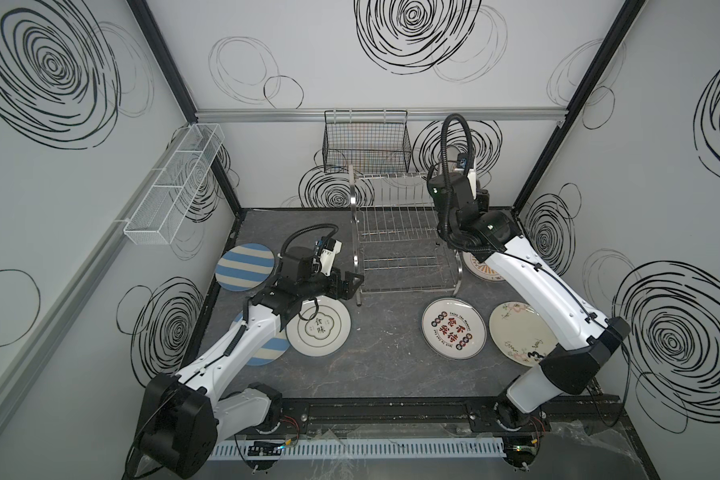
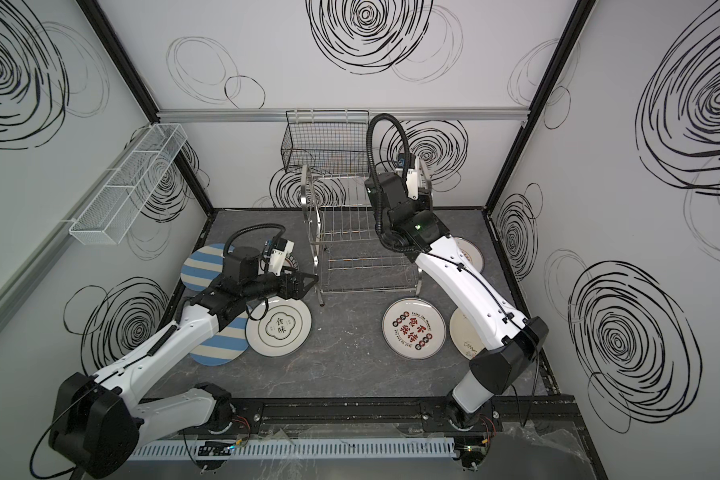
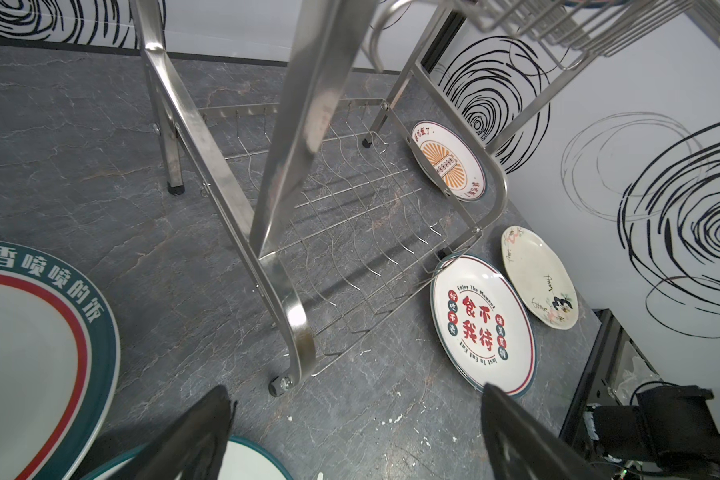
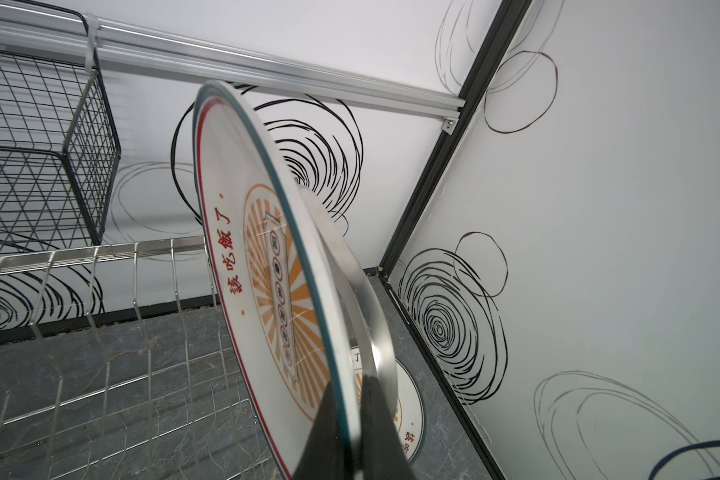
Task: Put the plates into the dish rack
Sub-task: 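Carry the plate over the rack and lower it into a slot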
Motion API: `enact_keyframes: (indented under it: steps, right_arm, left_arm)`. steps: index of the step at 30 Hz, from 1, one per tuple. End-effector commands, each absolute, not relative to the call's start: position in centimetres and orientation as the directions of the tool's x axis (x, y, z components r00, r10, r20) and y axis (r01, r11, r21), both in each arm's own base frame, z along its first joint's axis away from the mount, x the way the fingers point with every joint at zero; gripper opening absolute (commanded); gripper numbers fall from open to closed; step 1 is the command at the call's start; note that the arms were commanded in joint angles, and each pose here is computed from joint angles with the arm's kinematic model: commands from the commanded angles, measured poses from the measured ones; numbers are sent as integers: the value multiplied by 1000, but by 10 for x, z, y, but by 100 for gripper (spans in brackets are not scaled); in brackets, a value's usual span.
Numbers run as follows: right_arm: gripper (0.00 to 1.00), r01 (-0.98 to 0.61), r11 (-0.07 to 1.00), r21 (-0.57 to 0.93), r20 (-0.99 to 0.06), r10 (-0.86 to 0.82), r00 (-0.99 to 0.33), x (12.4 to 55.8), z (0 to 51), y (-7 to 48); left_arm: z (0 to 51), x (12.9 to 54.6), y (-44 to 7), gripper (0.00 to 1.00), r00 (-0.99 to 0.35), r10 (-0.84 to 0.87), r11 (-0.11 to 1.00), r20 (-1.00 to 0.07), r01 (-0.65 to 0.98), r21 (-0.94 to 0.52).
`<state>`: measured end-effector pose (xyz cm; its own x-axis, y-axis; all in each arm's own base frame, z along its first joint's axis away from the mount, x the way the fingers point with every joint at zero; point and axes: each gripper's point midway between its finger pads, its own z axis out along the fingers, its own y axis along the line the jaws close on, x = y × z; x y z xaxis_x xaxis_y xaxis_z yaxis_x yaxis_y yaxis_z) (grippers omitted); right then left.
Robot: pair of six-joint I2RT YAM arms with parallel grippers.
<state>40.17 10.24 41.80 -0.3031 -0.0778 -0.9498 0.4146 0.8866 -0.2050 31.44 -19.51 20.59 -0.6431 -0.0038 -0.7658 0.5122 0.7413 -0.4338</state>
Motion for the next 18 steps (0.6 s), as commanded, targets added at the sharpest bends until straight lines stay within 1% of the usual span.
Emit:
enact_keyframes:
  steps: [1, 4, 7, 9, 12, 18]
  right_arm:
    - [5, 425, 899, -105, -973, -4, -231, 396, 436, 97]
    - [7, 413, 905, -98, -973, 1, -232, 397, 437, 99]
    - [12, 402, 911, -93, -971, 6, -237, 397, 435, 101]
    - [13, 401, 911, -99, -969, 4, -248, 397, 433, 101]
    - [18, 402, 910, -106, -966, 2, -260, 396, 432, 101]
    - [24, 393, 913, -105, -964, 3, -264, 396, 432, 102]
  left_arm:
    - [214, 313, -198, 96, -609, -3, 724, -793, 546, -421]
    - [214, 313, -198, 96, -609, -3, 726, -793, 545, -421]
    - [214, 313, -198, 96, -609, -3, 726, -793, 544, -421]
    - [214, 313, -197, 96, -608, -4, 726, -794, 544, -420]
    - [213, 313, -198, 96, -611, -2, 725, -792, 544, -422]
    - [214, 313, -196, 96, -609, -5, 728, -793, 542, -421]
